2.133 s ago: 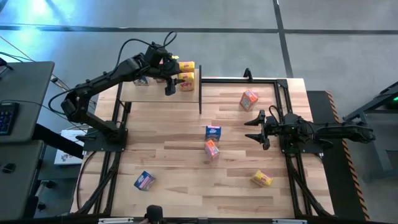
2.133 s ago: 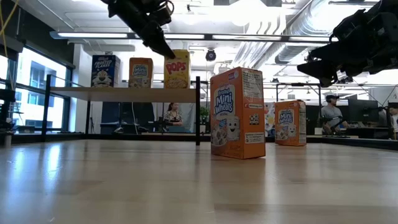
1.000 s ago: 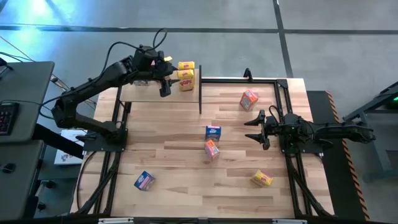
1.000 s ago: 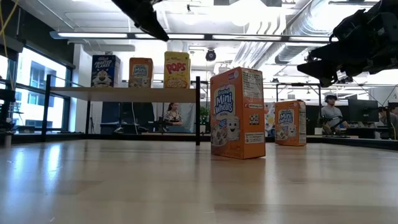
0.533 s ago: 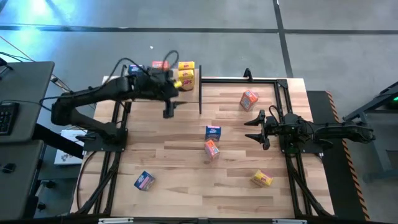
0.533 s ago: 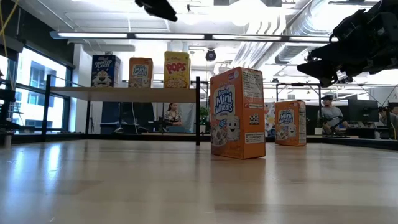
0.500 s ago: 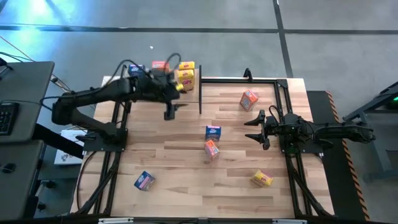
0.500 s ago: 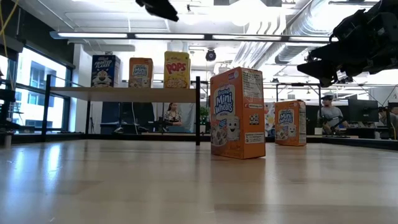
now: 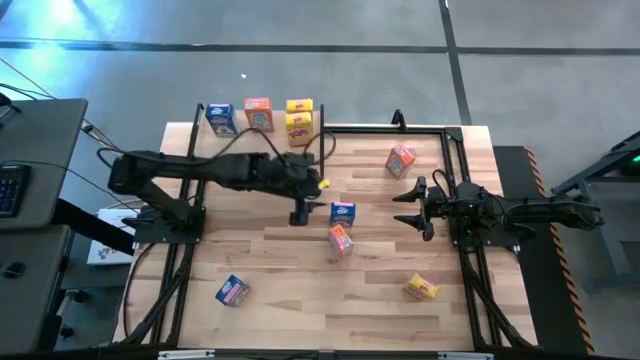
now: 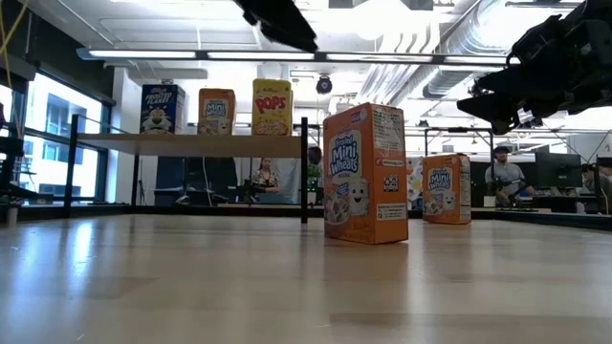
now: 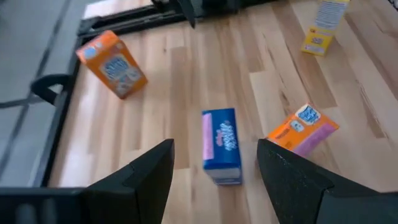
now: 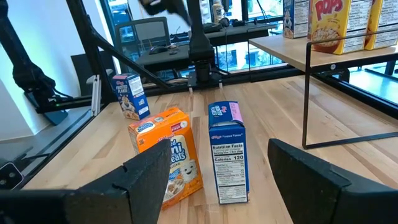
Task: Stack cereal on shelf
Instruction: Put the right blue cereal box on the shelf aligned with the other blue cereal box
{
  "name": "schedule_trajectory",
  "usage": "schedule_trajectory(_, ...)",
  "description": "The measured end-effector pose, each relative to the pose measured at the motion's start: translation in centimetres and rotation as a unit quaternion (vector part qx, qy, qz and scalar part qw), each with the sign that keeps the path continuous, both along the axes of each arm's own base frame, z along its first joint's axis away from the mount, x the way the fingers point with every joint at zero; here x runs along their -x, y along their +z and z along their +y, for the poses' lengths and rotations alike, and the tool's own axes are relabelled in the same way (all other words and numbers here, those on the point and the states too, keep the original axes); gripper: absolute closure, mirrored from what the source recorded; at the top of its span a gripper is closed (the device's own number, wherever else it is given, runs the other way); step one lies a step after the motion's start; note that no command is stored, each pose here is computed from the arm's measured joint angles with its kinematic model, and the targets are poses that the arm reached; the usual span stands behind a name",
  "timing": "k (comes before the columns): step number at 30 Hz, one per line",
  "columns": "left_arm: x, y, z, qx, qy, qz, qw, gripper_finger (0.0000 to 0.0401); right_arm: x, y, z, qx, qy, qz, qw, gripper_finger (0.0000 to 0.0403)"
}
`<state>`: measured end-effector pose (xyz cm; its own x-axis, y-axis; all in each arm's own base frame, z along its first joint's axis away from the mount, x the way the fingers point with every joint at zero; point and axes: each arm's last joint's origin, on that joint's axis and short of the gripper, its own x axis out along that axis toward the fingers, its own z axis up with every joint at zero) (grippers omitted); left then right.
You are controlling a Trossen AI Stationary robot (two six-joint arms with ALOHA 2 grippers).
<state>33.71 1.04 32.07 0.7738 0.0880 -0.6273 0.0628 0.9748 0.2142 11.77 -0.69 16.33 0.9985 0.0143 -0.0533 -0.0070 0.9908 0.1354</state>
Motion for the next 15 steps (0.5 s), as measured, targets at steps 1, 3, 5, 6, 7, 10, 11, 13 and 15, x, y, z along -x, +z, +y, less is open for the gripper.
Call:
schedule_trajectory(1, -0.3, -0.4, -0.1, 0.004, 0.001, 0.005, 1.0, 0.018, 0.0, 0.0, 0.0, 0.0, 0.0, 0.0, 1.0, 0.0142)
schedule_trajectory(3, -1.0, -1.2, -0.3, 0.012, 0.004, 0.013, 1.0, 0.018, 0.0, 0.0, 0.0, 0.0, 0.0, 0.0, 1.0, 0.0142)
schedule_trajectory(5, -1.6, -2.0, -0.5, 0.014, 0.004, 0.017, 1.0, 0.018, 0.0, 0.0, 0.0, 0.0, 0.0, 0.0, 1.0, 0.0142)
schedule_trajectory(6, -1.8, -2.3, -0.6, 0.015, 0.003, 0.022, 1.0, 0.018, 0.0, 0.0, 0.0, 0.0, 0.0, 0.0, 1.0, 0.0142)
schedule_trajectory(7, -2.1, -2.7, -0.7, 0.015, 0.002, 0.025, 1.0, 0.018, 0.0, 0.0, 0.0, 0.0, 0.0, 0.0, 1.0, 0.0142)
schedule_trajectory(10, -2.7, -3.6, -0.8, 0.017, 0.002, 0.034, 0.999, 0.018, 0.0, 0.0, 0.0, 0.0, 0.0, 0.0, 1.0, 0.0142)
schedule_trajectory(11, -3.0, -4.0, -0.9, 0.018, 0.002, 0.035, 0.999, 0.018, 0.0, 0.0, 0.0, 0.0, 0.0, 0.0, 1.0, 0.0142)
schedule_trajectory(13, -3.4, -4.6, -0.9, 0.02, 0.003, 0.04, 0.999, 0.018, 0.0, 0.0, 0.0, 0.0, 0.0, 0.001, 1.0, 0.0142)
schedule_trajectory(15, -3.9, -5.2, -1.0, 0.023, 0.002, 0.039, 0.999, 0.018, 0.0, -0.1, 0.0, 0.0, 0.0, 0.003, 1.0, 0.0142)
